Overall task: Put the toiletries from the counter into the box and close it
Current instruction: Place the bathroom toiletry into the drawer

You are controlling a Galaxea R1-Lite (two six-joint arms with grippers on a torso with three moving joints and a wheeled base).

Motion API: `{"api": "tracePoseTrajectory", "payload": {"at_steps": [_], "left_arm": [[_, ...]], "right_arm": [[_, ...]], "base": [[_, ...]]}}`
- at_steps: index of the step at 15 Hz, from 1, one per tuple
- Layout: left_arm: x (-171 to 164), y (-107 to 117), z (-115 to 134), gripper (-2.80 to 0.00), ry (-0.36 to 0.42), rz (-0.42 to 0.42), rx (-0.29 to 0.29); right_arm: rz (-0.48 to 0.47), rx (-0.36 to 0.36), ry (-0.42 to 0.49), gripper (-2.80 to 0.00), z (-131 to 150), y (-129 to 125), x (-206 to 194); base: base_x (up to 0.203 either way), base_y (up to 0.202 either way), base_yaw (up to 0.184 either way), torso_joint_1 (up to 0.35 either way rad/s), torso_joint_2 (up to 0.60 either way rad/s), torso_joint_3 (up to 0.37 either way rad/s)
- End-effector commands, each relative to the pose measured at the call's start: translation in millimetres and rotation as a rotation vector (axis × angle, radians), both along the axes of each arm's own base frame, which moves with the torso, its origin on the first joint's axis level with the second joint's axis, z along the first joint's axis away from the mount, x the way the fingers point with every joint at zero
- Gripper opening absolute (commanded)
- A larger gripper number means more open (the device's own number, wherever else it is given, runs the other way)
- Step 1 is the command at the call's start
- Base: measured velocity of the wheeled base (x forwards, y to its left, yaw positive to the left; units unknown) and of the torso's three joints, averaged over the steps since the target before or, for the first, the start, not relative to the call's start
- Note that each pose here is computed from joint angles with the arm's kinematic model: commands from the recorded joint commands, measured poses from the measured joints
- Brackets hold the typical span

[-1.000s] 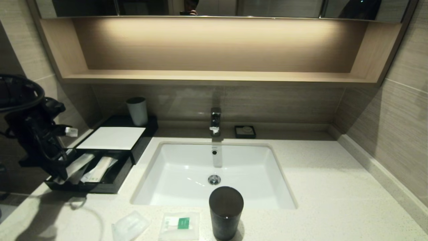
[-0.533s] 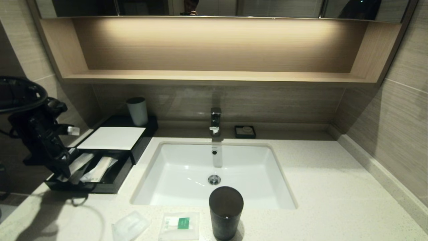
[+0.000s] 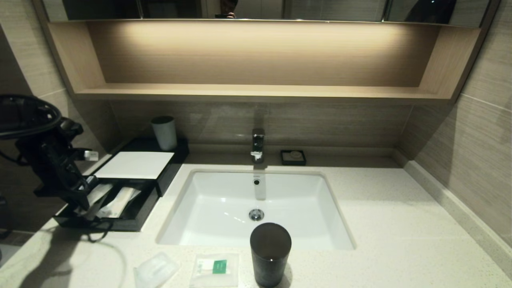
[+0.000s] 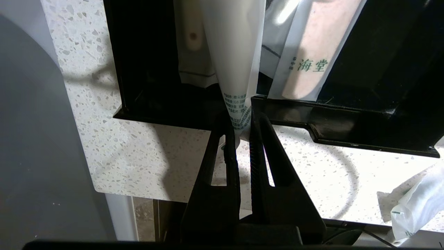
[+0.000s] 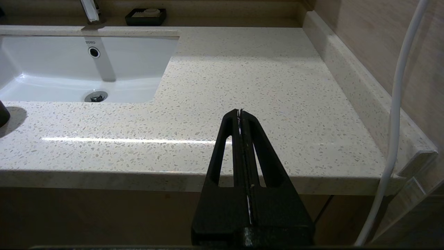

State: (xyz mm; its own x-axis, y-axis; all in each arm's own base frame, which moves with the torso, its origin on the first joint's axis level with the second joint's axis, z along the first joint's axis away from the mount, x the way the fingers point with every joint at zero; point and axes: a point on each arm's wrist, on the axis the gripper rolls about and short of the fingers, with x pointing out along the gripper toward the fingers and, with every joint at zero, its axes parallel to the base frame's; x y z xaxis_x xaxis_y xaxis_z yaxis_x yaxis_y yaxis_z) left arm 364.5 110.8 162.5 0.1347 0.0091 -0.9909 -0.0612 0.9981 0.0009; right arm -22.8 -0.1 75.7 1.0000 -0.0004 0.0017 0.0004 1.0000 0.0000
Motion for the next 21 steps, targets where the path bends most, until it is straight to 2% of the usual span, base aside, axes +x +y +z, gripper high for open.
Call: {"api": "tracePoseTrajectory", "payload": {"at_steps": [1, 13, 21], "left_arm": [[2, 1, -4, -2.80, 0.002, 0.000, -0.001], [16, 5, -14, -2.80, -0.058, 0.000, 0.021], [20, 7, -18, -2.80, -0.069, -0.026, 0.034]], "right_arm": [[0.000, 0.000, 0.002, -2.80, -1, 0, 0], [0.000, 0.000, 0.002, -2.80, 0, 0, 0], [0.000, 0.000, 0.000, -2.80, 0, 0, 0]], "base": [[0.000, 0.000, 0.000, 0.000, 0.00, 0.000], [0.000, 0.000, 0.000, 0.000, 0.00, 0.000], [0.000, 0.000, 0.000, 0.000, 0.00, 0.000]]}}
